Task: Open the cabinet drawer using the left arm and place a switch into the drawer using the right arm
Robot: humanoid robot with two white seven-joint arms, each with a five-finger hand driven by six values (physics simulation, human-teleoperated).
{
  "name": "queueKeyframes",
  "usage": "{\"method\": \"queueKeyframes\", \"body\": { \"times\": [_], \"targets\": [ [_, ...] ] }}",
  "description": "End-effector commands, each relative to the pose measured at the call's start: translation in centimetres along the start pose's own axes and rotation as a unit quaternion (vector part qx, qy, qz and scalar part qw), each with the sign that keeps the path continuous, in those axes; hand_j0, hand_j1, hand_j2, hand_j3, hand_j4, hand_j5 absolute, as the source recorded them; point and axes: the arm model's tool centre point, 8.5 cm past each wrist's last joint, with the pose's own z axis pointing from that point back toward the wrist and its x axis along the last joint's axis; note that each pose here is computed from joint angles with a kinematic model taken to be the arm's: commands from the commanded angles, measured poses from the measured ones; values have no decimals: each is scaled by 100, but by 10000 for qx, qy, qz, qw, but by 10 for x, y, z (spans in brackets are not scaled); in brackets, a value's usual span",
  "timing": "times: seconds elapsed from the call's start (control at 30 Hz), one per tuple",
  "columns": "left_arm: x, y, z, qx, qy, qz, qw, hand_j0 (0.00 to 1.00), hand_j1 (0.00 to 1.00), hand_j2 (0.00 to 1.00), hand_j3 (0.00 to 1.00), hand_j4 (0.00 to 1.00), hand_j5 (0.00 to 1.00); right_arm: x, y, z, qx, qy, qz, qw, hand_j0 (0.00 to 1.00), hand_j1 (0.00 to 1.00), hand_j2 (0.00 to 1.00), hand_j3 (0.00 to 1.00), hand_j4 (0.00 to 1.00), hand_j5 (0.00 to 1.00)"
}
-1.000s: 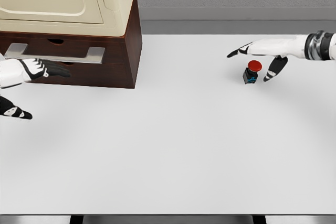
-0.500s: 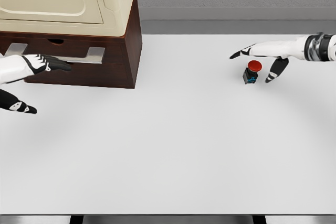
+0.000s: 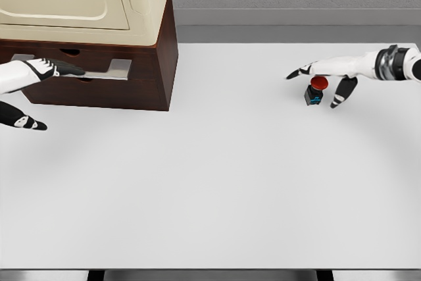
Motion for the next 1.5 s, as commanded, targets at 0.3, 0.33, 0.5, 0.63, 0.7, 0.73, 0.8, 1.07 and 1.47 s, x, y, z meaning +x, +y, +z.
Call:
{"method": "queueKeyframes", "body": {
  "times": [0.3,0.33,0.5,0.63,0.7,0.73,0.8,1.07,1.47],
  "targets": [
    [-12,-6,-9,151,35,182,9997,100,100,100,100,100,100,0,-1,-5,-49,-6,-90,9999,65,65,65,65,65,65],
    [-14,-6,-8,157,72,183,9997,100,100,100,100,100,100,0,-1,-5,-47,6,-100,9999,64,64,64,64,64,64],
    [-16,-7,-8,154,97,187,9997,100,100,100,100,100,100,-3,0,-4,-46,45,-134,9999,56,56,56,56,56,56],
    [-19,-10,-10,183,95,245,9995,100,100,100,100,100,100,-8,2,-5,-34,124,-225,9997,53,53,53,53,53,53],
    [-19,-9,-10,194,98,239,9995,100,100,100,100,100,100,-7,2,-7,-32,107,-224,9997,50,50,50,50,50,50],
    [-19,-9,-10,206,96,245,9994,100,100,100,100,100,100,-6,2,-8,-32,100,-222,9997,50,50,50,50,50,50],
    [-18,-9,-11,193,91,237,9995,100,100,100,100,100,100,-5,1,-8,-29,92,-208,9997,50,50,50,50,50,50],
    [-23,-9,-8,212,170,264,9993,100,100,100,100,100,100,6,-17,-7,-157,-34,-31,9999,52,52,52,52,52,52],
    [-29,-17,-15,299,157,409,9986,100,100,100,100,100,100,19,-29,-9,-287,-239,77,9993,52,52,52,52,52,52]
  ]
}}
